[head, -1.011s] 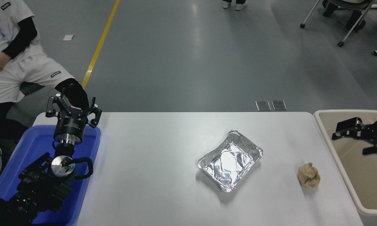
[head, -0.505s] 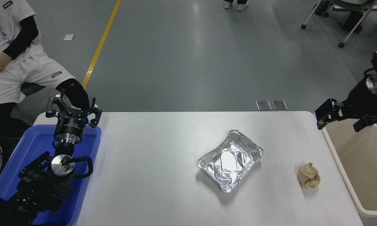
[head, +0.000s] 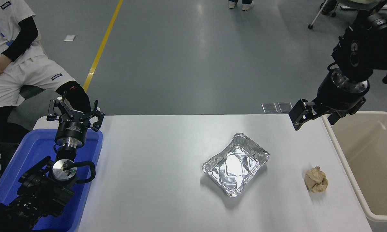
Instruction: Pick up paper cup place in dustbin
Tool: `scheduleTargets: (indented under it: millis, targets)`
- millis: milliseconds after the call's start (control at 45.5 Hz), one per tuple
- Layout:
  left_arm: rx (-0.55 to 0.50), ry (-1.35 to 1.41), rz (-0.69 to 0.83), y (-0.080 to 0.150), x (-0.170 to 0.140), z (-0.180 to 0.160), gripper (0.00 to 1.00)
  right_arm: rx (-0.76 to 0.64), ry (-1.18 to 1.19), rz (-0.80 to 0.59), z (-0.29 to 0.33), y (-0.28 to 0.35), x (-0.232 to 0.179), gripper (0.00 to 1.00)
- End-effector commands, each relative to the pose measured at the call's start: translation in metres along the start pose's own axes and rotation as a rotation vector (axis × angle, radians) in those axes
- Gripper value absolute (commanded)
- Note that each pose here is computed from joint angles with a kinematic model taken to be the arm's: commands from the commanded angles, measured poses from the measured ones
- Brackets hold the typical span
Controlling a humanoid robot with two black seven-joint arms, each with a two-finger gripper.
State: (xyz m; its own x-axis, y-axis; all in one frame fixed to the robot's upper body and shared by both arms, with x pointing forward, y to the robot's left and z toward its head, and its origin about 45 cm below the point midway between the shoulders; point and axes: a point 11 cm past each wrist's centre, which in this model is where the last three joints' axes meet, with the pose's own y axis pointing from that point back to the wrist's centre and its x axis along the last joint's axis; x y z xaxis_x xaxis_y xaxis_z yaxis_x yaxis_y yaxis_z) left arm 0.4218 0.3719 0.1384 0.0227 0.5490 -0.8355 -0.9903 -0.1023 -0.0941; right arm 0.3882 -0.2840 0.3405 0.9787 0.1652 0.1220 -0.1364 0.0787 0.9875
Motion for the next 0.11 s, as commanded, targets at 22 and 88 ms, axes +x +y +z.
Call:
scheduleTargets:
  millis: [22,88]
  targets:
    - [0.0,0.0,0.0,0.0,0.0,0.0,0.99,-0.009,0.003,-0.004,0.0004,-0.0002,-0.0002,1.0]
    - [0.0,0.0,0.0,0.0,0.0,0.0,0.99,-0.01,-0.003,-0.003,0.0018,-0.0005,-0.0001,1.0]
